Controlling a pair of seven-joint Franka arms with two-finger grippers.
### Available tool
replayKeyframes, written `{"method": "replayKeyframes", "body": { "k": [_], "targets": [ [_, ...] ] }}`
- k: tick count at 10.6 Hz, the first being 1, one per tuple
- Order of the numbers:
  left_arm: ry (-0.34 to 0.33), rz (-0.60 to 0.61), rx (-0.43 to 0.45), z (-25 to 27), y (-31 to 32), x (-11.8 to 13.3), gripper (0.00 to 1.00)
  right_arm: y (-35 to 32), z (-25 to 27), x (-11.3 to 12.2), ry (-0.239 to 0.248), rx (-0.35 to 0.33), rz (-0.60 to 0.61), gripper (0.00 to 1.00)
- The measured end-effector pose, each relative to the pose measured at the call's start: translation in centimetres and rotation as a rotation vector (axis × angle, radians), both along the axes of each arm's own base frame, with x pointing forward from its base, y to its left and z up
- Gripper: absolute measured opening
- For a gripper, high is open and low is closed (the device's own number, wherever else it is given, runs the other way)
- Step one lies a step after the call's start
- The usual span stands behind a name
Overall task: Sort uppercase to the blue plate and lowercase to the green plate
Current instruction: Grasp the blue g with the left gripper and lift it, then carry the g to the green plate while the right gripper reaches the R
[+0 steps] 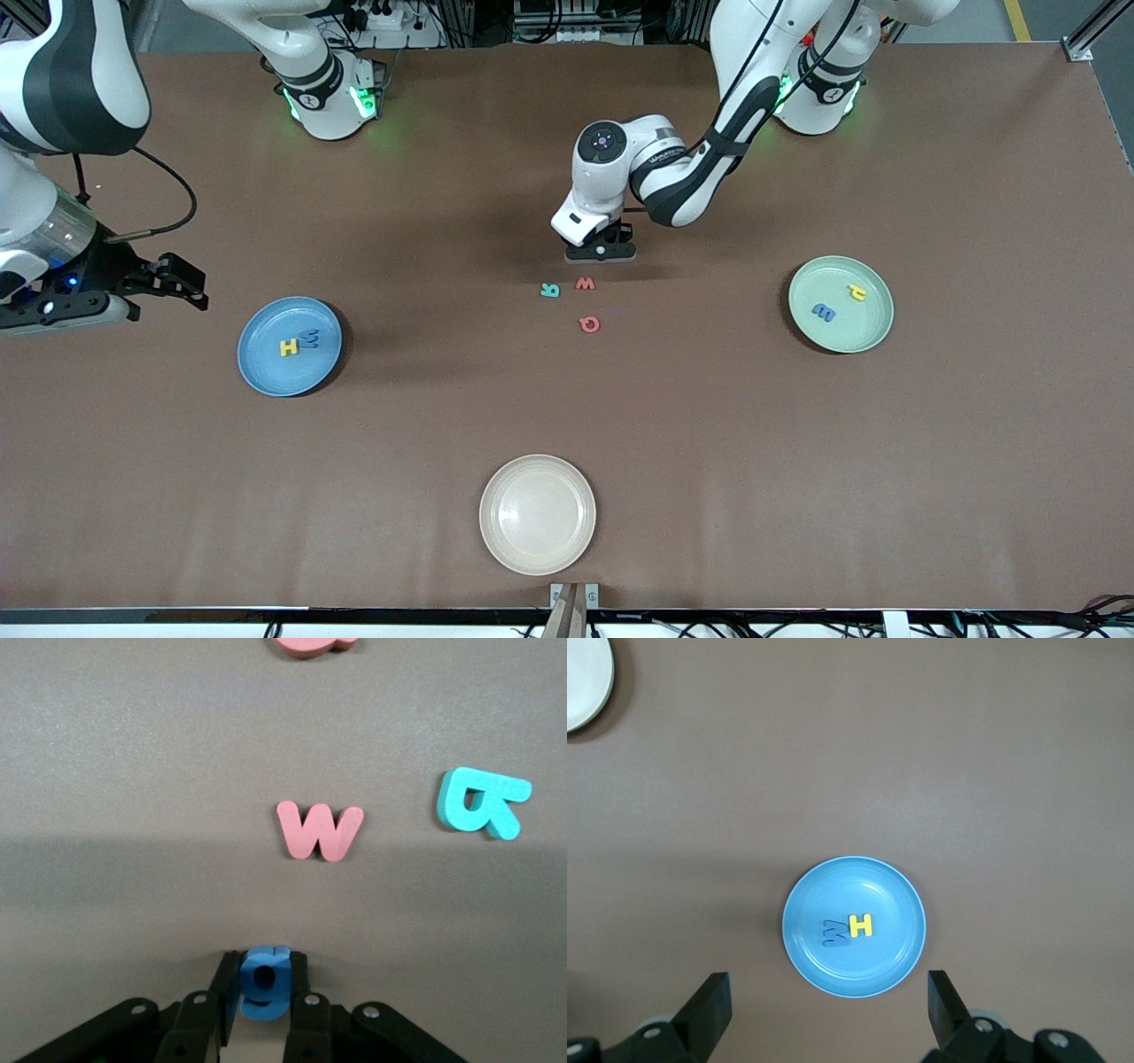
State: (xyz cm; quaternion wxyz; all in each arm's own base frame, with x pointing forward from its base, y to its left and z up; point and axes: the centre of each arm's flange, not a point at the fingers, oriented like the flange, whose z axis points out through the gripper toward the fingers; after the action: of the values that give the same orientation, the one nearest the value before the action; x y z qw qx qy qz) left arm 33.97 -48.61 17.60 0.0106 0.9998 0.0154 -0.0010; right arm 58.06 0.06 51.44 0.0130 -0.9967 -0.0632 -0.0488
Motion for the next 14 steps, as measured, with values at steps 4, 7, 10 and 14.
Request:
{"method": "replayKeyframes", "body": {
  "k": [4, 7, 10, 14],
  "targets": [
    [0.0, -0.035, 0.04, 0.4, 0.3, 0.7, 0.27, 3.0, 0.2, 0.0, -0.001, 0.013, -0.054, 0.98],
    [0.023, -0.189, 0.136, 3.3, 4.1, 5.2, 0.27, 7.4, 0.0, -0.3, 0.009, 0.025, -0.108, 0.98],
    [0.096, -0.336, 0.211, 6.3, 10.5, 9.7, 0.27, 11.6, -0.9, -0.8, 0.034, 0.03, -0.157, 0.97],
    [0.222, -0.47, 0.24, 5.7, 20.4, 12.2, 0.27, 19.4, -2.4, -2.6, 0.07, 0.036, -0.214, 0.97]
  ]
}}
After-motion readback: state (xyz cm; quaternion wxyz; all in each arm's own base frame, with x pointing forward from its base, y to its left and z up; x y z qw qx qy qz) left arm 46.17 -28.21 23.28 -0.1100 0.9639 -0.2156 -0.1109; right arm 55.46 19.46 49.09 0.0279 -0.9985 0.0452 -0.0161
